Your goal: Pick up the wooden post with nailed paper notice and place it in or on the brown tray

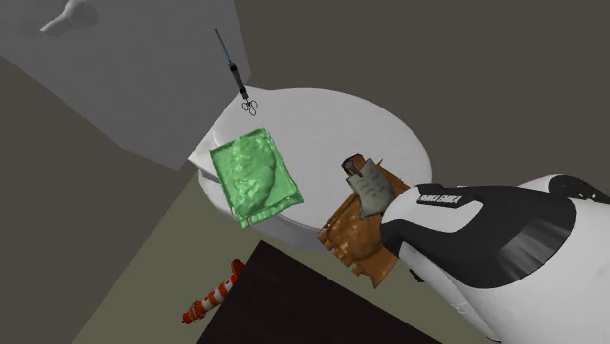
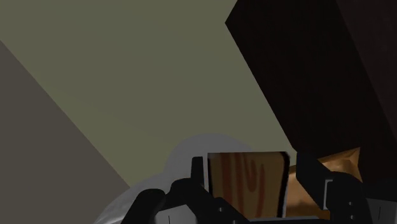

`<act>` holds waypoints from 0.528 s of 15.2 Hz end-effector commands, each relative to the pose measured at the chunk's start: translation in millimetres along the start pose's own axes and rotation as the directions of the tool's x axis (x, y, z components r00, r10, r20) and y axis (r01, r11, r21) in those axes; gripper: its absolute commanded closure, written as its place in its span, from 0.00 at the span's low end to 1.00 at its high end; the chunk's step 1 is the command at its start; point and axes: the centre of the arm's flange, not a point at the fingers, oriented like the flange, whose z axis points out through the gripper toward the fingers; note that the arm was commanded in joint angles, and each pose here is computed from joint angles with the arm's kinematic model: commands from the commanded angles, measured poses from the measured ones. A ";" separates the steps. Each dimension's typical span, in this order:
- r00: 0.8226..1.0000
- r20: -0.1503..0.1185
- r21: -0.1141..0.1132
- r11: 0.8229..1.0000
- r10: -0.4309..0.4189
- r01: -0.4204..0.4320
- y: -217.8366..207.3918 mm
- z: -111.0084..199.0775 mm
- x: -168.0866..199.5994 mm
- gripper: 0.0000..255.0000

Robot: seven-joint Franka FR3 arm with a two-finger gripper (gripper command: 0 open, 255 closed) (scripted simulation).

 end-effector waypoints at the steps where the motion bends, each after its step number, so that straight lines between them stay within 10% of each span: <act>1: 1.000 0.000 0.000 1.000 0.000 0.000 0.0 0.0 0.0 0.00; 8: 1.000 0.000 0.000 1.000 0.000 0.000 0.0 -26.4 0.0 0.00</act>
